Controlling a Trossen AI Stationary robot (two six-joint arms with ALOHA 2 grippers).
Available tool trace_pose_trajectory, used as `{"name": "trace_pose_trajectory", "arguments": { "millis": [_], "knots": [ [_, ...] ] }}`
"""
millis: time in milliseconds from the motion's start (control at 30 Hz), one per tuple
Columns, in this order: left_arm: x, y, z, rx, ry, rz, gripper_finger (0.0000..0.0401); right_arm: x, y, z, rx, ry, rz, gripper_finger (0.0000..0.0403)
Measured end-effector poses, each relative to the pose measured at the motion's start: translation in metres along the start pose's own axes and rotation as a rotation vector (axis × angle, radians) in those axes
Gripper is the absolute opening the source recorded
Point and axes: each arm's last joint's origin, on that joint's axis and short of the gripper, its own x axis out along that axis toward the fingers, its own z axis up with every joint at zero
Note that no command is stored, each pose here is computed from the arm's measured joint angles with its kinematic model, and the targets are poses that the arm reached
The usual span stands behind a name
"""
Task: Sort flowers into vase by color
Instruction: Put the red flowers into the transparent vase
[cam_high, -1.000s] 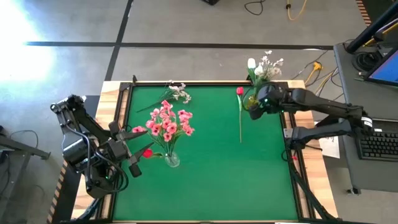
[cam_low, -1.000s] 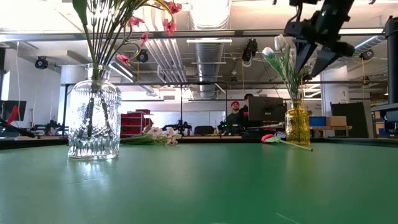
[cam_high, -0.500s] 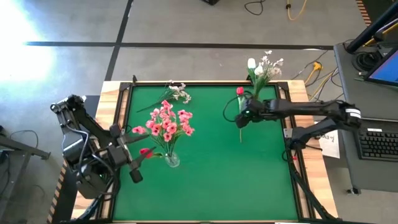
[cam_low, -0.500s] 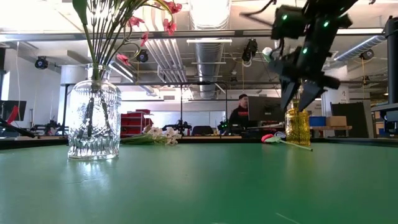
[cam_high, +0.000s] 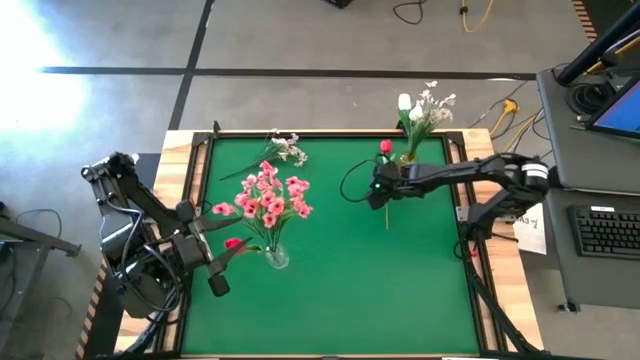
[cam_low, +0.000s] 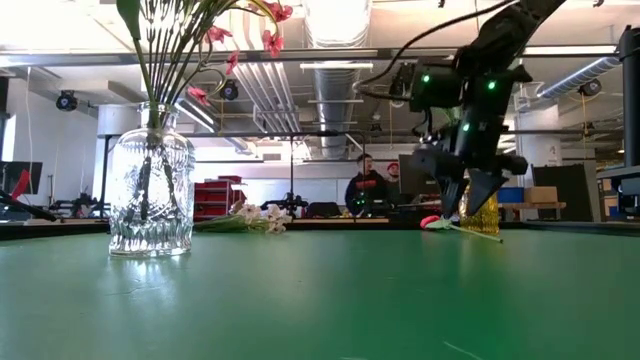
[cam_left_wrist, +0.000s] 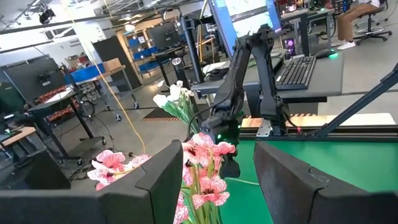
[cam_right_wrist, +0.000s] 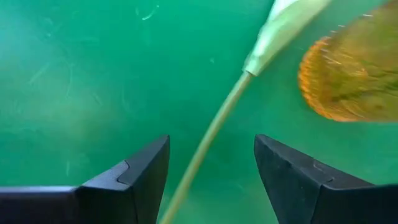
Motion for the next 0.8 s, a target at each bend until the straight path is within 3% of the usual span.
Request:
{"name": "trace_pose_trajectory", "arguments": {
  "millis": [367,633,800],
  "knots": [
    [0.000,0.000,0.000,0.001,0.000,0.000,0.0181,0.029,0.007,-0.001,-0.014,0.045,-0.023,0.0139],
    [0.000,0.000,0.000,0.002,0.000,0.000,0.0181,0.019,0.013,-0.008,-0.110,0.073,0.044,0.0044],
    [0.000,0.000,0.000,0.005,0.001,0.000,0.0181,0.009,0.019,-0.014,-0.178,0.109,0.136,0.0012]
  ]
}}
